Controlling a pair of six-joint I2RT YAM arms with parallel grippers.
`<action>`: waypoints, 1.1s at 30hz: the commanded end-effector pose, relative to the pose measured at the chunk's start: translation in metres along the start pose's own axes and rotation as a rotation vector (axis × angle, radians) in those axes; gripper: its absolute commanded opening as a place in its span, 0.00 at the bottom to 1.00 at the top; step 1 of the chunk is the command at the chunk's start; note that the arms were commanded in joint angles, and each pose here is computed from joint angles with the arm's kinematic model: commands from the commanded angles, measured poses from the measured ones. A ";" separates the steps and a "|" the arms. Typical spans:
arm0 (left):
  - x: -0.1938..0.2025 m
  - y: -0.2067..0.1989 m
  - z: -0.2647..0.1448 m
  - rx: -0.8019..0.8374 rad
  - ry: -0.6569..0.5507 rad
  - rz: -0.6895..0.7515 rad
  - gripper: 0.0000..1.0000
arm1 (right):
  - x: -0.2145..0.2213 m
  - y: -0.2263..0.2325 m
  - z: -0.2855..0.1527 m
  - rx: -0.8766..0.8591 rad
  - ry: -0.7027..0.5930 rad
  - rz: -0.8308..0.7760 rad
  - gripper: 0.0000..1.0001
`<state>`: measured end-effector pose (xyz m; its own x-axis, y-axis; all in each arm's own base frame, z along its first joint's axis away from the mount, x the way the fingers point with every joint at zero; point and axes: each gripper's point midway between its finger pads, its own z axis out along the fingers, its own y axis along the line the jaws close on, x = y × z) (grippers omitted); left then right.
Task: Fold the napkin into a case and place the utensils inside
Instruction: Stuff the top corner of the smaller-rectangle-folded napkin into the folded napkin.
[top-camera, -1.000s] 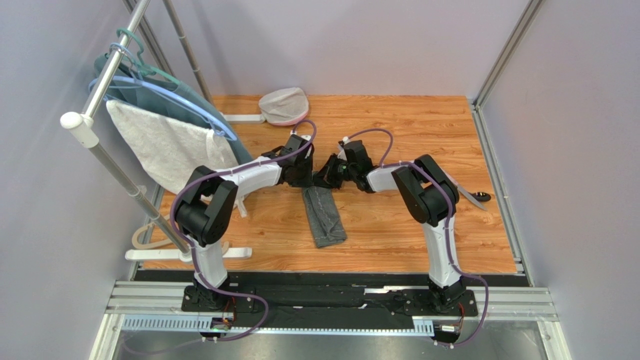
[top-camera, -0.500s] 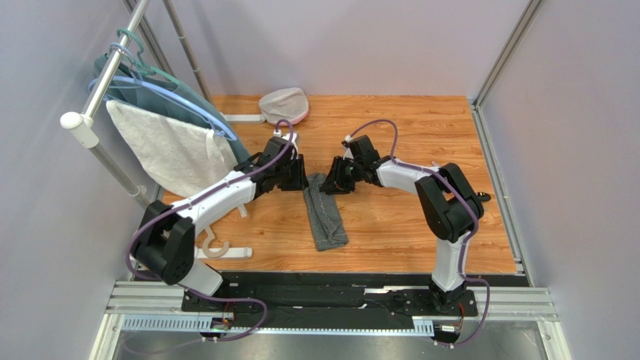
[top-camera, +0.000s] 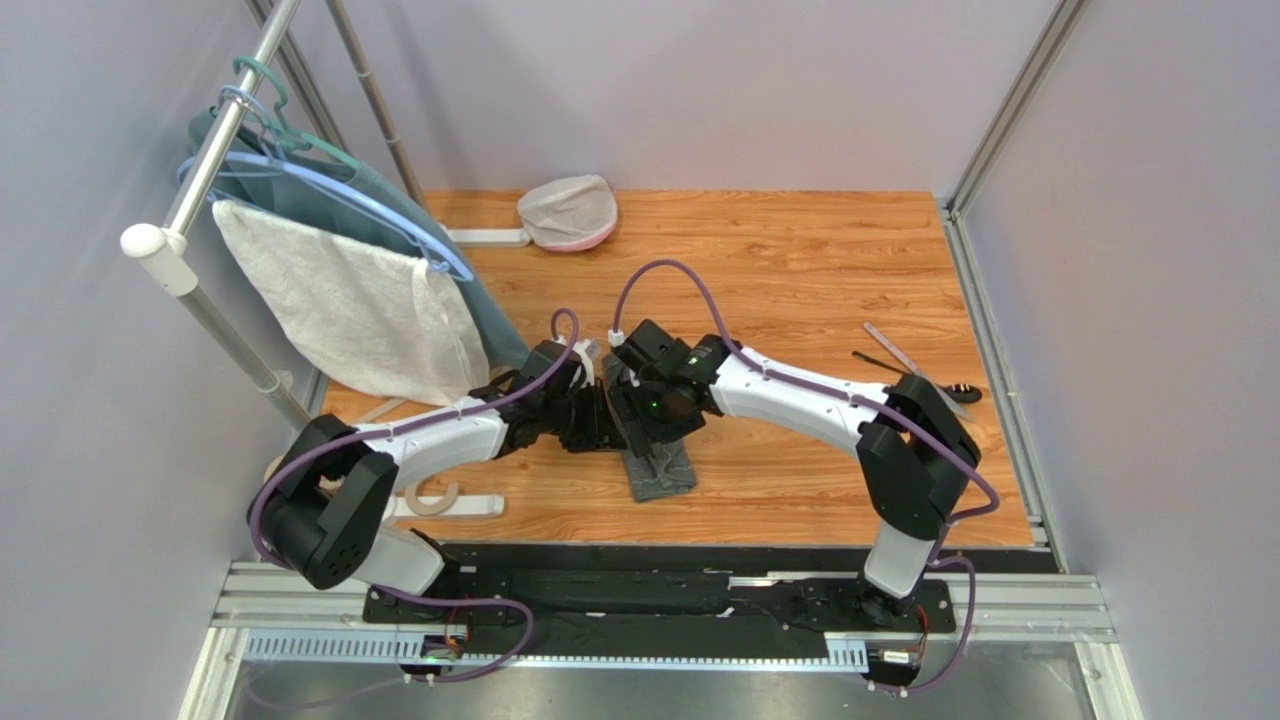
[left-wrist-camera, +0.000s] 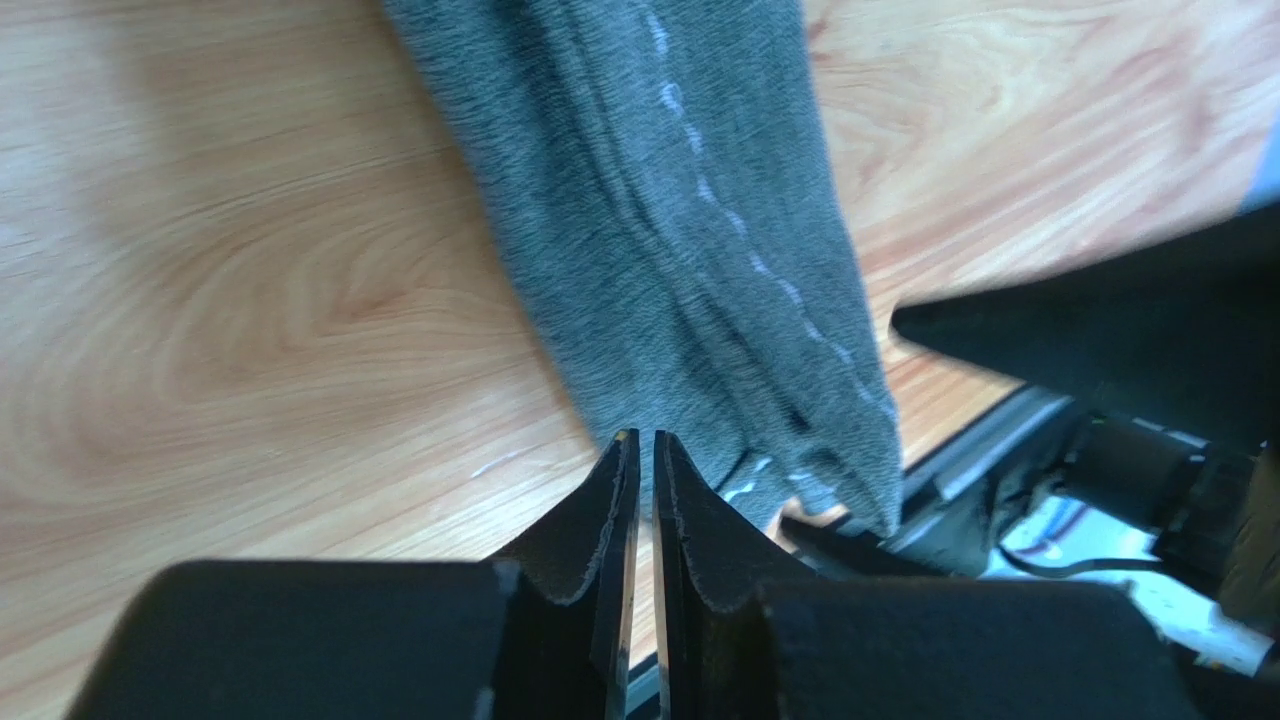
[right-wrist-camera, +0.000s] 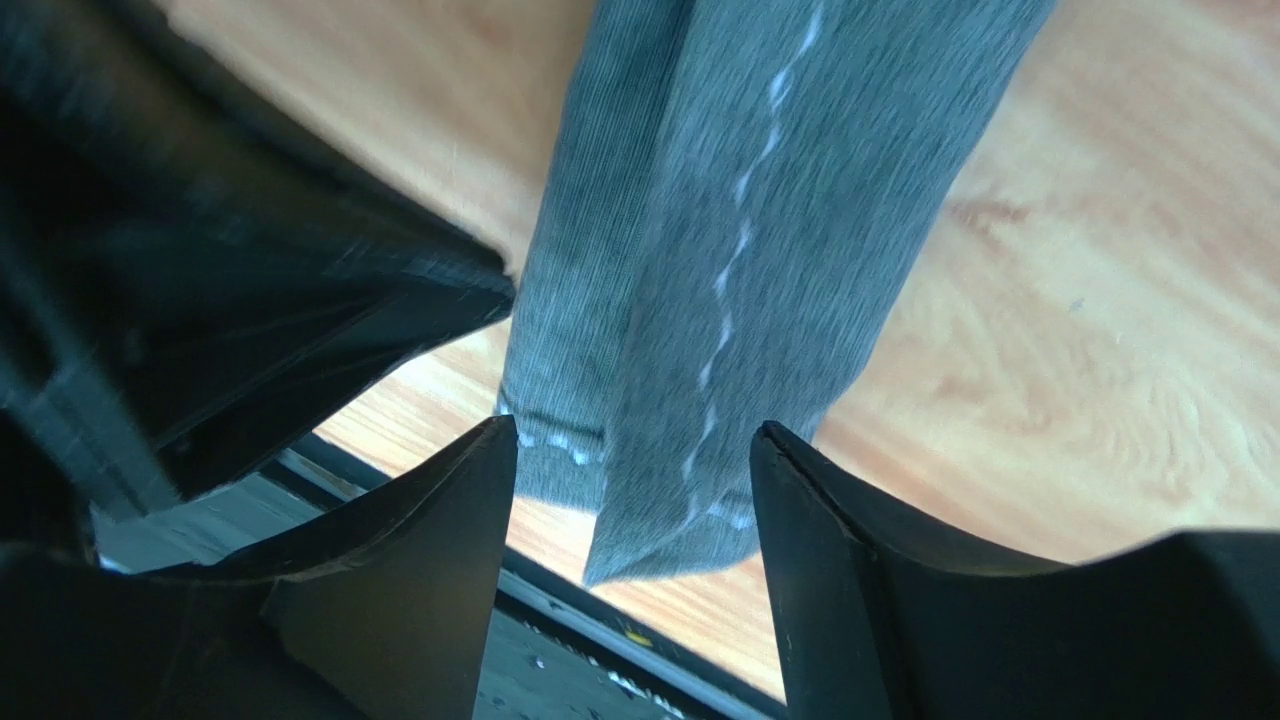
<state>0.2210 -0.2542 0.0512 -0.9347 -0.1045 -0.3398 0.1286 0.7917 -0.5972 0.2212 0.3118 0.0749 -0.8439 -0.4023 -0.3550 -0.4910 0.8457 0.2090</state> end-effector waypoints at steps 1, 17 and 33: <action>-0.009 -0.019 0.009 0.104 -0.032 -0.048 0.13 | -0.001 -0.022 -0.008 0.237 -0.019 -0.092 0.59; 0.013 0.003 0.033 0.095 0.006 -0.154 0.11 | 0.027 -0.011 0.021 0.336 0.045 -0.151 0.57; 0.016 -0.010 0.026 0.167 0.006 -0.158 0.11 | 0.012 -0.004 -0.008 0.351 -0.009 -0.102 0.00</action>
<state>0.2172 -0.2737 0.0199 -0.9490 -0.2260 -0.2199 0.0025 0.6919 -0.7220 0.2066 0.2897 0.0462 -0.8018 -0.5246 -0.2861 -0.4902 0.8513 -0.1869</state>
